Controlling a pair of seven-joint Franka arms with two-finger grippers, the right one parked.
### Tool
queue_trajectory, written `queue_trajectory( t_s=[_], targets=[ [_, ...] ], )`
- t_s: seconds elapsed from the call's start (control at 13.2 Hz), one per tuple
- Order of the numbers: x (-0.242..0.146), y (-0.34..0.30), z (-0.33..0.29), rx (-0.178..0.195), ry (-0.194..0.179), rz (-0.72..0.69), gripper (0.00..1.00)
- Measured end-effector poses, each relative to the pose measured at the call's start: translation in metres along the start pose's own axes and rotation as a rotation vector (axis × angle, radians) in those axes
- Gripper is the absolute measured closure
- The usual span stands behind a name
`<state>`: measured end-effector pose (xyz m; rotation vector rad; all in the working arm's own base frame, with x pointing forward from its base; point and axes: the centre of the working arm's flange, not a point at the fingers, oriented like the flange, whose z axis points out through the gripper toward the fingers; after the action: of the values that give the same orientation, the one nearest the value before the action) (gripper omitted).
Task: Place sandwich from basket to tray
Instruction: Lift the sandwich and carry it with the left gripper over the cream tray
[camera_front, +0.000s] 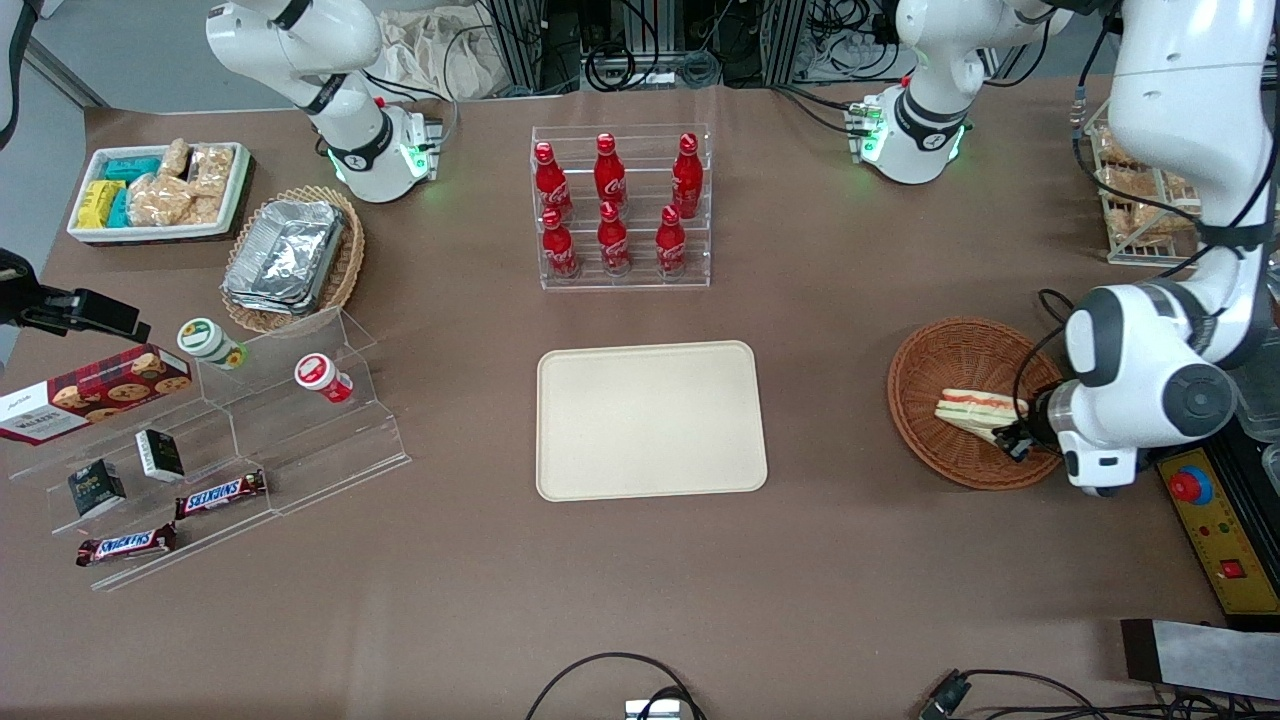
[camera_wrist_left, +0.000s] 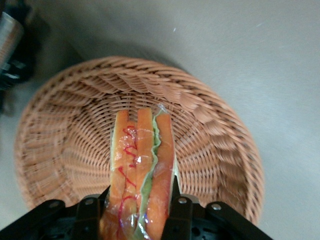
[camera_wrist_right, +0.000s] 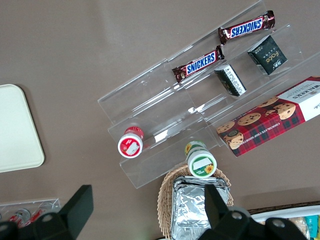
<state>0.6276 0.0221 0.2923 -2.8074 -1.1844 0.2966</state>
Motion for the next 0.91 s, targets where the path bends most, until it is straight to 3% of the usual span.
queue_trajectory(
  t_s=[0.15,0.3,0.53,0.76,0.91],
  targets=[
    [-0.009,0.010,-0.050,0.002,-0.008,0.062,0.67],
    [-0.039,0.033,-0.099,-0.005,-0.020,0.174,0.79],
    [-0.108,0.087,-0.152,-0.066,-0.008,0.342,0.79],
    [-0.184,0.159,-0.140,-0.143,-0.019,0.513,0.79],
    [-0.228,0.198,-0.088,-0.110,-0.073,0.605,0.79]
  ],
)
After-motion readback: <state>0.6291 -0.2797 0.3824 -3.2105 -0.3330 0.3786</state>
